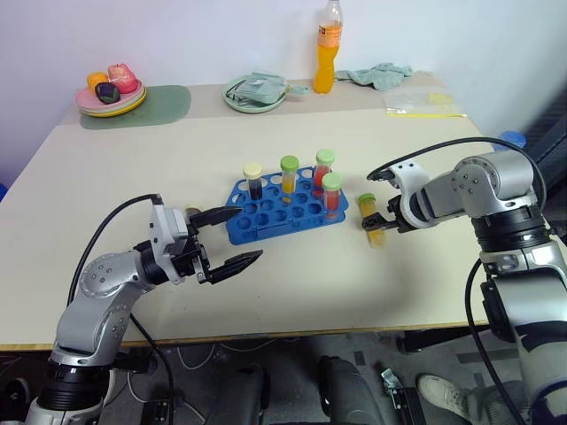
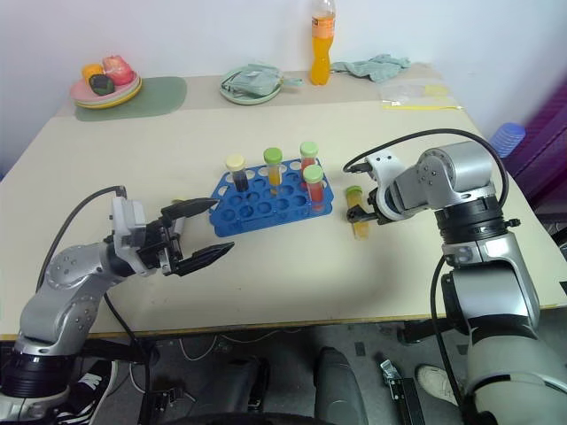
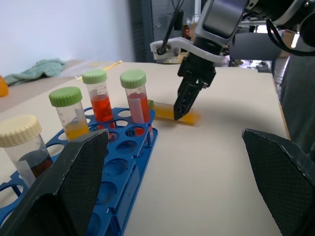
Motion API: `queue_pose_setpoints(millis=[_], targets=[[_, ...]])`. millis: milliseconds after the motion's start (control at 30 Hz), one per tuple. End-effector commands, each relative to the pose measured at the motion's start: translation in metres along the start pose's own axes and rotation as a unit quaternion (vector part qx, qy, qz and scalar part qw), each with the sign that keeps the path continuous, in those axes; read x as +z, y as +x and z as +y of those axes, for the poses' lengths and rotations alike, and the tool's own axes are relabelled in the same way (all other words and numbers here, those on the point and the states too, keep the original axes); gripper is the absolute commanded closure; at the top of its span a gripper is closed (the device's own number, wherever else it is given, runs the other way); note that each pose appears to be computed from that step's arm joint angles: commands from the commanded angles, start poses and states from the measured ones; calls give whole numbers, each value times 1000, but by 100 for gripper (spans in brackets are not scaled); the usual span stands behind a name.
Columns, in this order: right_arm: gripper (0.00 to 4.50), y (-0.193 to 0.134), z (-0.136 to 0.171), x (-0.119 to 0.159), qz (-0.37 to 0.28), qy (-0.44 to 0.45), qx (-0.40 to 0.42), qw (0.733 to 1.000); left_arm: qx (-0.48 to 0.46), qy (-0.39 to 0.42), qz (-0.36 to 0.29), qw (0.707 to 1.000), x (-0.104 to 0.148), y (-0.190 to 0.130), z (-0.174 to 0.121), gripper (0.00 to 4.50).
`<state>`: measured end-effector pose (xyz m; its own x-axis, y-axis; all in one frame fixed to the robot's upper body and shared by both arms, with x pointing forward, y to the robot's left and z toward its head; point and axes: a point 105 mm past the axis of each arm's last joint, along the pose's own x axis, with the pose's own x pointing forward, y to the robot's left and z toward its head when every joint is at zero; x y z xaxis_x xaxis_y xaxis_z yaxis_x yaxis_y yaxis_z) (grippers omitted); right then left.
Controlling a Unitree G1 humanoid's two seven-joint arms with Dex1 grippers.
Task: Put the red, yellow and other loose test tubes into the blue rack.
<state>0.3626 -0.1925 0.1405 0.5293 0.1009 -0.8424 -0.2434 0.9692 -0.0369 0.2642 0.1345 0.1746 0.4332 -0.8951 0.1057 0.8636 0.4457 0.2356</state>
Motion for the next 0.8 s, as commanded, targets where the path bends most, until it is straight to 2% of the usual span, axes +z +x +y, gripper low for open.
queue_pose_setpoints(millis=[33,200,433,500,567,667,733,800], targets=[[2,-7,3,1,-2,-6,10,1000,-1,21,-12,1000,10,1,-3,0],[2,-8,13,-3,9,6,44,999,2,20,-15,1000,10,1,-4,0],[2,0,18,-15,26,10,37,999,2,20,-15,1000,10,1,-5,0],[54,3,18,-18,30,16,30,999,2,21,-15,1000,11,1,-5,0],[124,6,17,-17,29,26,20,999,3,22,-14,1000,11,1,-5,0],[282,8,17,-14,23,35,16,999,5,22,-12,1000,11,0,-5,0],[353,7,17,-12,19,39,15,999,5,23,-11,1000,11,0,-4,0],[359,2,14,-5,2,45,8,999,5,25,-10,1000,12,-1,-3,0]])
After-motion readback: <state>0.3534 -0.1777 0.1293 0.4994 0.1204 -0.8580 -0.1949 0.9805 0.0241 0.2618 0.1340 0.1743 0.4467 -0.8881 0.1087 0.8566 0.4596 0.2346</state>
